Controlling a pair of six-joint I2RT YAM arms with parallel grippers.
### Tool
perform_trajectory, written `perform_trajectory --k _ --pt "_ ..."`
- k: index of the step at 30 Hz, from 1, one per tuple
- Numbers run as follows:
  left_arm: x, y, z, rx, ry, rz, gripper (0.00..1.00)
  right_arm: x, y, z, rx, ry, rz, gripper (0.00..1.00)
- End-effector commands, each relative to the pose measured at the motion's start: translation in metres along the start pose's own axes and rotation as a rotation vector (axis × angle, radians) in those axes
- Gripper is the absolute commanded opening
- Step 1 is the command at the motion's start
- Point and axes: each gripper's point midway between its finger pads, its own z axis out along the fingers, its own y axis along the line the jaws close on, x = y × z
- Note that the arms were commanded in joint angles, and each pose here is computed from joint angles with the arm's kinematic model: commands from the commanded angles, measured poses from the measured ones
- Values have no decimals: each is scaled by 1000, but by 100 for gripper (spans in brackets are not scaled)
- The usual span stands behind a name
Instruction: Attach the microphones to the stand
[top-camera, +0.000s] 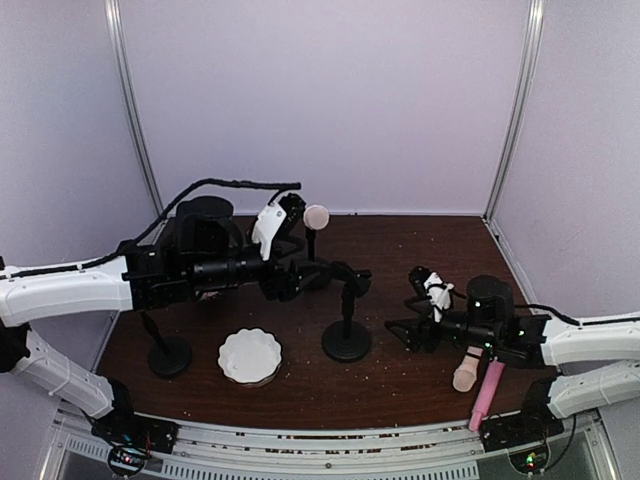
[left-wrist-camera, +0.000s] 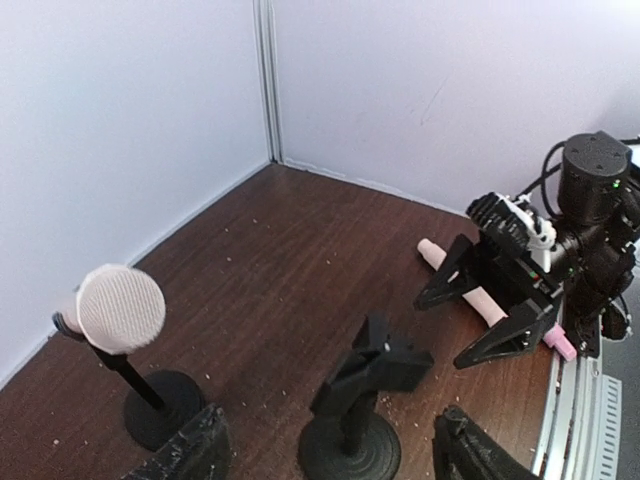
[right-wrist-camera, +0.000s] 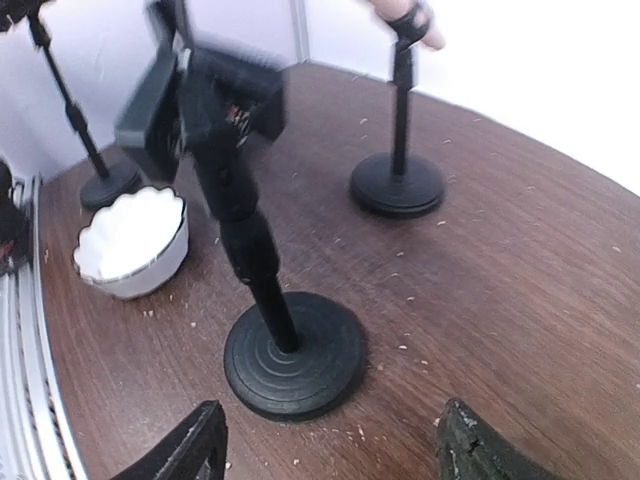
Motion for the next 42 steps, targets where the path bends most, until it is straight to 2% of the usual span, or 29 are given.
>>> perform_trajectory --k 1,3,5,9,13,16,21,25,30,38,42 --pt "-38 12 3 -63 -30 79 71 8 -29 -41 184 51 181 72" --pt "-42 19 2 -86 -23 87 71 20 -40 -64 277 110 307 69" --pt "-37 20 0 -78 -29 78 71 20 -49 -87 355 100 419 64" --pt "-32 15 -4 -37 -95 86 72 43 -61 -136 506 191 573 57" --pt "-34 8 -4 36 -84 39 71 51 -57 -153 550 264 666 57" --pt "-32 5 -7 49 -67 61 71 71 -48 -148 550 370 737 60" --pt "-28 15 -19 -14 -66 96 72 100 -44 -148 605 523 745 65" --pt "-29 18 -23 -33 -69 105 72 107 -42 -139 599 536 766 69" --pt "-29 12 -22 -3 -63 97 72 137 -35 -124 591 628 786 69" --pt "-34 10 -27 10 -73 89 72 160 -41 -120 647 768 691 70" --pt "-34 9 -27 16 -74 88 72 162 -46 -112 655 772 673 69"
